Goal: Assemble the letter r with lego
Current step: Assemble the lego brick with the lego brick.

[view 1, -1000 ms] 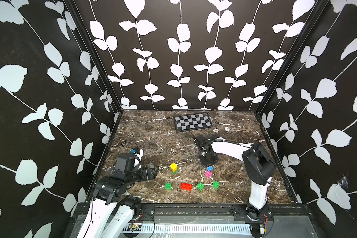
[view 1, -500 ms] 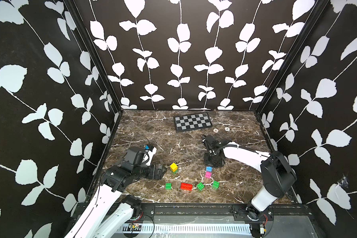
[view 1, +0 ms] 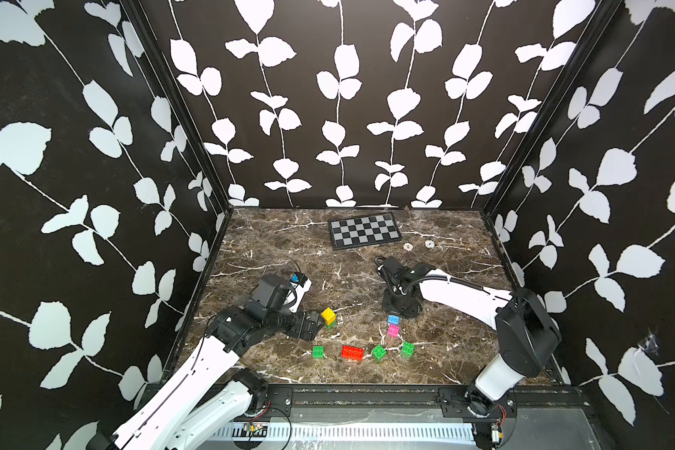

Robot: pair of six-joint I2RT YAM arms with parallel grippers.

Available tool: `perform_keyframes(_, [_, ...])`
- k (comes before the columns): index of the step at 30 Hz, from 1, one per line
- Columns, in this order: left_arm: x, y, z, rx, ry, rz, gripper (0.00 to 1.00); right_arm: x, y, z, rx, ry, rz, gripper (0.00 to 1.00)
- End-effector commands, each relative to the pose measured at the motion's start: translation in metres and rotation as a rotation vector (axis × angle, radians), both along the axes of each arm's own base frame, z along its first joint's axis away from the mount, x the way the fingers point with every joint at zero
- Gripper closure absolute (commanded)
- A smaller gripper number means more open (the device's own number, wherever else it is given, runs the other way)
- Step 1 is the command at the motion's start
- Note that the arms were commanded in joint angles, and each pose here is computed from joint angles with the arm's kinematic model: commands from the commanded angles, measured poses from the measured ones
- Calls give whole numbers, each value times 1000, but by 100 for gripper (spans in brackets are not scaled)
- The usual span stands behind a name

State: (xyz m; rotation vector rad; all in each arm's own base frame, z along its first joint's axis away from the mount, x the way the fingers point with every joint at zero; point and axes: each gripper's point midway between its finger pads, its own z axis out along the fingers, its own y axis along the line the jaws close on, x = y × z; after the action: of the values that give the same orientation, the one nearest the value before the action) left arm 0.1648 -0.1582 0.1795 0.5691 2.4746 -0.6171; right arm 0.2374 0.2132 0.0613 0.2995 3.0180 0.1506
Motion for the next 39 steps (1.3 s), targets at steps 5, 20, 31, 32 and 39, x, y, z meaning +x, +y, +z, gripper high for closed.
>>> perform_keyframes(5, [2,-2,-1,-2,-29,-16,1,-5,-8,0,-39,9,-36,100])
perform_keyframes(20, [2,-3,-4,4,-18,-23,1,-13,-3,-13,-50,31,-52,100])
perform_keyframes(31, [3,-3,-5,5,-19,-25,1,-17,-16,-16,-108,32,-62,100])
perform_keyframes(32, [2,-3,-5,5,-16,-25,1,-17,-17,-18,-113,33,-64,100])
perform_keyframes(39, [2,-3,-5,6,-20,-25,1,-17,-20,-27,-131,38,-73,100])
